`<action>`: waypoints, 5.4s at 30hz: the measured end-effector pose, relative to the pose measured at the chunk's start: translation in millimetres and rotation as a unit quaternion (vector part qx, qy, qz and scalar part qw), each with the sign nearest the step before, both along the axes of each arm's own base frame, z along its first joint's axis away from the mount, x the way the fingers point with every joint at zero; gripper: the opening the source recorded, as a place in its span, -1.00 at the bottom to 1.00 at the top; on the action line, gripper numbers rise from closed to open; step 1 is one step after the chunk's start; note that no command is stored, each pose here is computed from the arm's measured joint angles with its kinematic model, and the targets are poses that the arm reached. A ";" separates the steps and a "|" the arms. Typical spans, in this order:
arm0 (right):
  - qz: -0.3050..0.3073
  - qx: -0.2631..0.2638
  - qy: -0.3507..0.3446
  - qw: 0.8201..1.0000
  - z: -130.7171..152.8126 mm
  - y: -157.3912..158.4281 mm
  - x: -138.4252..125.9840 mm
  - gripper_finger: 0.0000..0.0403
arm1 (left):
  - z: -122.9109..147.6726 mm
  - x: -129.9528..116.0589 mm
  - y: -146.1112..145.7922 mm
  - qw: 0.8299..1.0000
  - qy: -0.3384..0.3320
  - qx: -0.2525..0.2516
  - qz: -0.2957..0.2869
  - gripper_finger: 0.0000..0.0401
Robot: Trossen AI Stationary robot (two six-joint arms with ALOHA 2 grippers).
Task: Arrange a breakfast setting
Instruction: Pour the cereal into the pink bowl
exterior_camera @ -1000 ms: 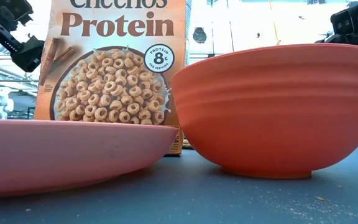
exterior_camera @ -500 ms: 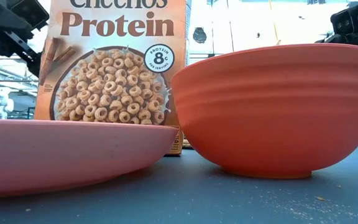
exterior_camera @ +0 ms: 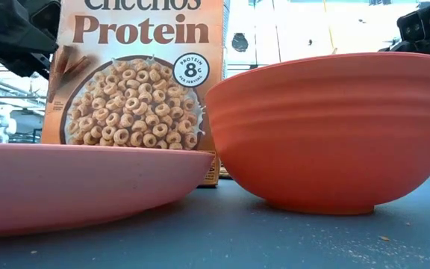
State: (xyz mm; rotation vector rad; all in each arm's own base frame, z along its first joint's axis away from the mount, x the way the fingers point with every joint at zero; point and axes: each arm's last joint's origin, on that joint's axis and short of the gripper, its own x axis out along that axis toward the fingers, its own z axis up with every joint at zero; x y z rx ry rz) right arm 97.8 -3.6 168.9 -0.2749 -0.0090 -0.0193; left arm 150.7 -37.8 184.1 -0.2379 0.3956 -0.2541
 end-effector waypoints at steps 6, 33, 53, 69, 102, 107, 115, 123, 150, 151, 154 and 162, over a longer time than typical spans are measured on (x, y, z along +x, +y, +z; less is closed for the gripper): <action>0.000 0.000 0.000 1.000 0.0 0.0 0.0 -1.00 | 0.9 5.9 -1.3 1.000 -0.017 -0.001 -0.001 0.90; 0.000 0.000 0.000 1.000 0.0 0.0 0.0 -1.00 | 1.2 6.3 -1.4 1.000 -0.010 -0.028 0.009 0.90; 0.000 0.000 0.000 1.000 0.0 0.0 0.0 -1.00 | -0.2 5.9 -1.3 1.000 -0.003 -0.024 0.008 0.90; 0.000 0.000 0.000 1.000 0.0 0.0 0.0 -1.00 | 0.8 6.2 -1.3 0.998 0.002 -0.058 0.021 0.90; 0.000 0.000 0.000 1.000 0.0 0.0 0.0 -1.00 | 0.2 6.6 0.7 0.998 -0.003 -0.035 0.053 0.08; 0.000 0.000 0.000 1.000 0.0 0.0 0.0 -1.00 | 0.2 6.6 0.7 0.998 -0.003 -0.035 0.053 -0.23; 0.000 0.000 0.000 1.000 0.0 0.0 0.0 -1.00 | 0.2 6.6 0.7 0.998 -0.001 -0.040 0.054 -0.59; 0.000 0.000 0.000 1.000 0.0 0.0 0.0 -1.00 | 1.5 7.0 0.6 0.998 -0.009 -0.042 0.054 -0.76; 0.000 0.000 0.000 1.000 0.0 0.0 0.0 -1.00 | 10.7 9.3 0.7 0.996 -0.058 -0.048 0.056 -0.98; 0.000 0.000 0.000 1.000 0.0 0.0 0.0 -1.00 | 11.5 9.0 0.8 0.995 -0.061 -0.048 0.055 -0.98; 0.000 0.000 0.000 1.000 0.0 0.0 0.0 -1.00 | 13.9 7.6 1.9 0.995 -0.069 -0.049 0.057 -0.98; 0.000 0.000 -0.001 1.000 0.2 0.0 0.0 -1.00 | 27.8 -1.7 8.1 0.989 -0.117 -0.066 0.070 -0.98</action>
